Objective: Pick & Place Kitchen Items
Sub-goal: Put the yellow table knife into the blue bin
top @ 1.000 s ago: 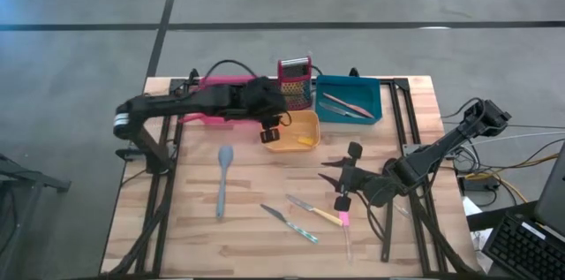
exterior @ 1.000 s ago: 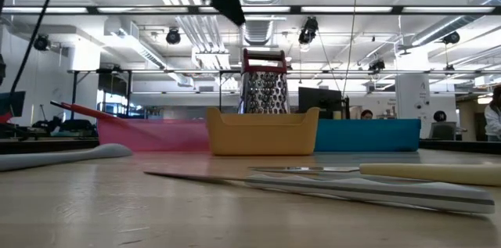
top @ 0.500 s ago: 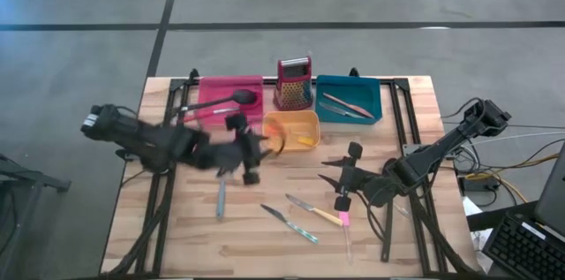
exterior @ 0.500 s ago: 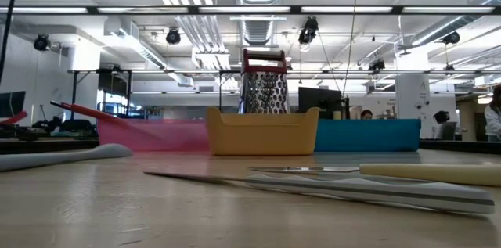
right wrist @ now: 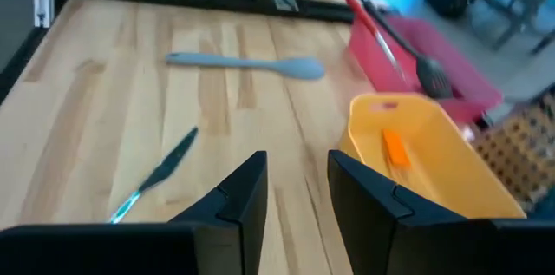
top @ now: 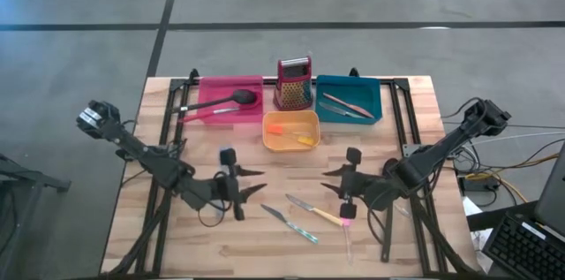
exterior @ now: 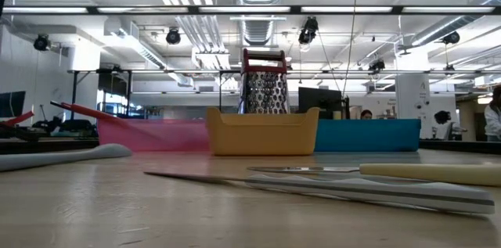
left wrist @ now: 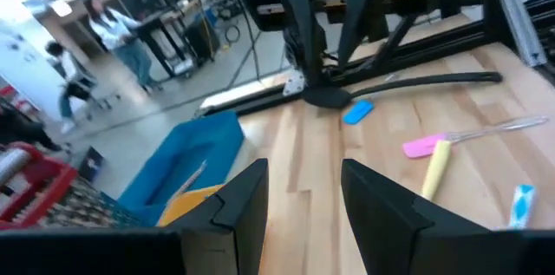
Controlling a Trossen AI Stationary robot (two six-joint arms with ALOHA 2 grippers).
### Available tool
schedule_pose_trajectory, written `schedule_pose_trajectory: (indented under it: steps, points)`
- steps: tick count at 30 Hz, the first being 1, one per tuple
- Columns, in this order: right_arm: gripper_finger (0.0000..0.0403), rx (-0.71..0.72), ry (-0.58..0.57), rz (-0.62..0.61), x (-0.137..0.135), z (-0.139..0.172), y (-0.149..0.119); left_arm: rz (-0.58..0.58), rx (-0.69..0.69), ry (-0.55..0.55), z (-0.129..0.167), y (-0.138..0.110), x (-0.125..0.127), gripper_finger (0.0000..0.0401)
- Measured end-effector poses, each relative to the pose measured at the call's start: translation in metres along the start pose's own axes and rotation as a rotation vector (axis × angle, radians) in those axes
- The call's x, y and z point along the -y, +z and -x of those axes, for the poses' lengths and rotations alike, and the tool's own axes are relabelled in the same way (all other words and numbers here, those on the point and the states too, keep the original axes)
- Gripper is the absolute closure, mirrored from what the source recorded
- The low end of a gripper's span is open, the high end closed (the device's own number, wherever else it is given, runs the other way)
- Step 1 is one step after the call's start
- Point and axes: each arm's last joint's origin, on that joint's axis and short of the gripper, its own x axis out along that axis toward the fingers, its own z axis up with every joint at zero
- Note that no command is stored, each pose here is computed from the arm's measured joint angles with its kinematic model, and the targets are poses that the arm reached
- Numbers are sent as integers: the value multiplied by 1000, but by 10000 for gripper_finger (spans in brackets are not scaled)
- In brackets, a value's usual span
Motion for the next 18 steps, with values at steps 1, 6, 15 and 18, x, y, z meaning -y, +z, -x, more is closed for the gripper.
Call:
schedule_pose_trajectory:
  steps: [1, 6, 15, 18]
  points:
    - [292, -18, -4, -12, 1, 1, 1, -2, 6, 8, 1, 1, -2, 250]
    - [305, -89, -22, -53, 4, 5, 1, 21, 17, 10, 9, 4, -9, 250]
    - [325, -185, 34, -133, 1, 2, -7, 107, -52, -7, 21, -1, -19, 250]
    - [329, -246, 64, -133, -5, -5, -14, 118, -51, -6, 22, 0, -21, 250]
